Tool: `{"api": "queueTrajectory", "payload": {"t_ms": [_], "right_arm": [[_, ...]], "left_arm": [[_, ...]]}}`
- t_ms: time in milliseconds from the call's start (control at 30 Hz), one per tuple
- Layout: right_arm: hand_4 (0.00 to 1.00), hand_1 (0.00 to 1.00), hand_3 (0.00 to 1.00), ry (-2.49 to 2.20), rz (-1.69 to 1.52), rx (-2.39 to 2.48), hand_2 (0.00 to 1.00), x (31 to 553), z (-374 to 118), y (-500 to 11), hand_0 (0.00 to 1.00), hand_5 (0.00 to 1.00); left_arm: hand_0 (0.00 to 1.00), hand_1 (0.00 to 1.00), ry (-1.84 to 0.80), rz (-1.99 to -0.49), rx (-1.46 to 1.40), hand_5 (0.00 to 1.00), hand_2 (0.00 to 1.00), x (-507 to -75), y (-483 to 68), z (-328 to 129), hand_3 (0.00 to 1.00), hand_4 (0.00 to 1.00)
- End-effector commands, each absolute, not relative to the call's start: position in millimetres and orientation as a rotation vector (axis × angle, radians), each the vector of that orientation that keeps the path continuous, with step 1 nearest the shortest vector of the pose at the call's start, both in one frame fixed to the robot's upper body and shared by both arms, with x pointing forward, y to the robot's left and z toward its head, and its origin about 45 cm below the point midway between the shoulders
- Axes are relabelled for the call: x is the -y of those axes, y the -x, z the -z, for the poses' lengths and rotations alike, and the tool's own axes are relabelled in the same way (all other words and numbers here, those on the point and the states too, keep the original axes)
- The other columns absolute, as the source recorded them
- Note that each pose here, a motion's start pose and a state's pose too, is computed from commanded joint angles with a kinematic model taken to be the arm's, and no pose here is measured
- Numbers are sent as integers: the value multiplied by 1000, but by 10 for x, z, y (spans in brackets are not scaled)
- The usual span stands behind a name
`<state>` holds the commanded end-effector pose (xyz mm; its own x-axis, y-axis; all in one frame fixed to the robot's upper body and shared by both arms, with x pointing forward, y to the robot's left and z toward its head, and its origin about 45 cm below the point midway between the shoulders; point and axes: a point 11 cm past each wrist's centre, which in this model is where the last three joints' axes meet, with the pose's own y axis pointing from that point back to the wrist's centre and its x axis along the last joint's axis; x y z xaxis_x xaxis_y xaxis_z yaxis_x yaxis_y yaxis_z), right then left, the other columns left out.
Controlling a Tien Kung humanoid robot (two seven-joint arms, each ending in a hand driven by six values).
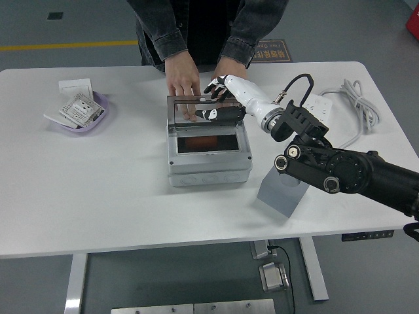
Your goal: Pick up the cylinder from the cube,place it in the box,flap close box
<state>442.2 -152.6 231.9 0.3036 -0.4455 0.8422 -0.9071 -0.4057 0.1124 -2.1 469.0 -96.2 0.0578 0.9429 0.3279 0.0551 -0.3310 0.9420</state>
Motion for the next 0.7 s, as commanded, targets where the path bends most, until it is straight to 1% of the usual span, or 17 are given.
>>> {"api": "queueTrajectory", "payload": {"t_ms": [367,600,633,700], "right_arm": [[888,583,661,-2076,-1013,1112,614,1436,-2213,-4048,630,491],[889,582,665,-2090,-995,1106,612,1458,-2152,-3971,628,498],[898,579,669,-2090,-994,1106,613,1464,-2148,-3966,602,528],[898,579,669,-2088,-993,1114,613,1481,-2155,-3970,602,528]], "left_arm": [[652,701,-1516,-1391,-1043,157,591,-4685,39,965,588,569],[652,701,-1514,-1392,-1045,156,590,-4681,51,968,587,567],[652,701,-1514,-1392,-1045,157,591,-4681,51,968,588,569],[652,701,-1514,-1392,-1046,157,591,-4680,53,968,588,569]]}}
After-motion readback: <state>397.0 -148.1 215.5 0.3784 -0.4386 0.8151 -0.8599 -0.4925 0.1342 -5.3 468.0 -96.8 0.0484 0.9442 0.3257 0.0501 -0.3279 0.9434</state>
